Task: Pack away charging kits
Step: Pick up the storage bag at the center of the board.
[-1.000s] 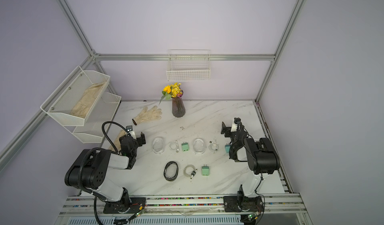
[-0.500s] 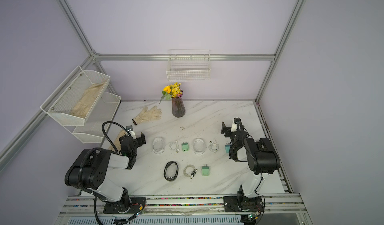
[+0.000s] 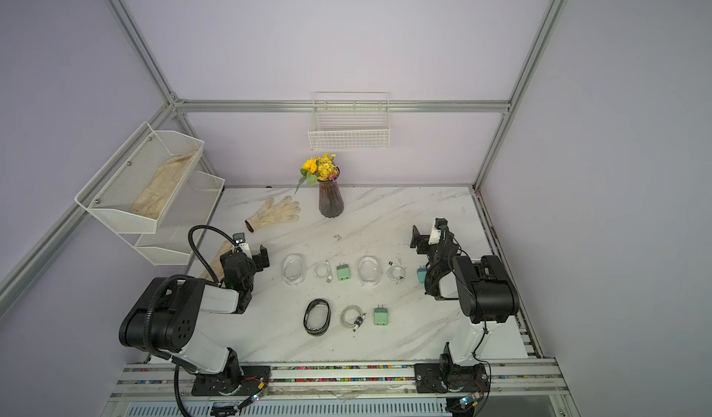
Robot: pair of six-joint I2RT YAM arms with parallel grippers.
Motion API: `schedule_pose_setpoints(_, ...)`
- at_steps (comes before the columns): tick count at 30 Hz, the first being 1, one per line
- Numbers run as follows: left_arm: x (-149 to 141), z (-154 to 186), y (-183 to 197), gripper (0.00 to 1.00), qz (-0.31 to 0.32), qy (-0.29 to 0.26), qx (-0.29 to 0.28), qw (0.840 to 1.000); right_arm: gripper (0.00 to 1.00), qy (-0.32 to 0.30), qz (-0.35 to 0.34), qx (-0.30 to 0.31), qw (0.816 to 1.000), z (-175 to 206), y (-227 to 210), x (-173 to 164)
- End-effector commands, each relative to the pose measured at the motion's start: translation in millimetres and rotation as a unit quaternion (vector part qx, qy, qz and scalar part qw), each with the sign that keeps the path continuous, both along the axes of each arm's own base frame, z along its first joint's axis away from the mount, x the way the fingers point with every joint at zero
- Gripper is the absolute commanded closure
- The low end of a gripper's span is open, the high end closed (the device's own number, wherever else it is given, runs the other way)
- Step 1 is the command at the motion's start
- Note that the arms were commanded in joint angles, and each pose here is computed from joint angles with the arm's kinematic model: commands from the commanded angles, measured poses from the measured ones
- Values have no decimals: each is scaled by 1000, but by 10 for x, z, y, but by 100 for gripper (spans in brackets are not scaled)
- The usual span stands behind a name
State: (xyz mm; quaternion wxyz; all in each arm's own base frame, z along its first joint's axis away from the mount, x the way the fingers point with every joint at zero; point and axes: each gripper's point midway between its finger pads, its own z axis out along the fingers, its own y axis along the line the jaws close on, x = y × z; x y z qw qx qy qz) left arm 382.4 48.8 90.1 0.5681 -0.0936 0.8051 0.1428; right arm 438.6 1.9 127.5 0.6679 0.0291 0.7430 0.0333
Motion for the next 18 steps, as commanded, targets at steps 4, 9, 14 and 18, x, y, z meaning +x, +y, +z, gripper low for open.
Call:
schedule_pose_setpoints(4, 125, 857, 333, 0, 118, -16, -4, 993, 3, -34, -74, 62, 995, 710, -261, -26)
schedule_pose_setpoints(9, 141, 1169, 184, 0, 105, 101, -67, 987, 4, 16, -5, 108, 994, 1162, -23, 76)
schedule_pose_setpoints(14, -170, 968, -429, 0, 55, 241, -172, 954, 10, 73, 46, 126, 988, 1345, 397, 33)
schedule_pose_setpoints(18, -635, 848, -1109, 2, 4, 320, -135, 938, 11, 130, 92, 98, 982, 1338, 874, -64)
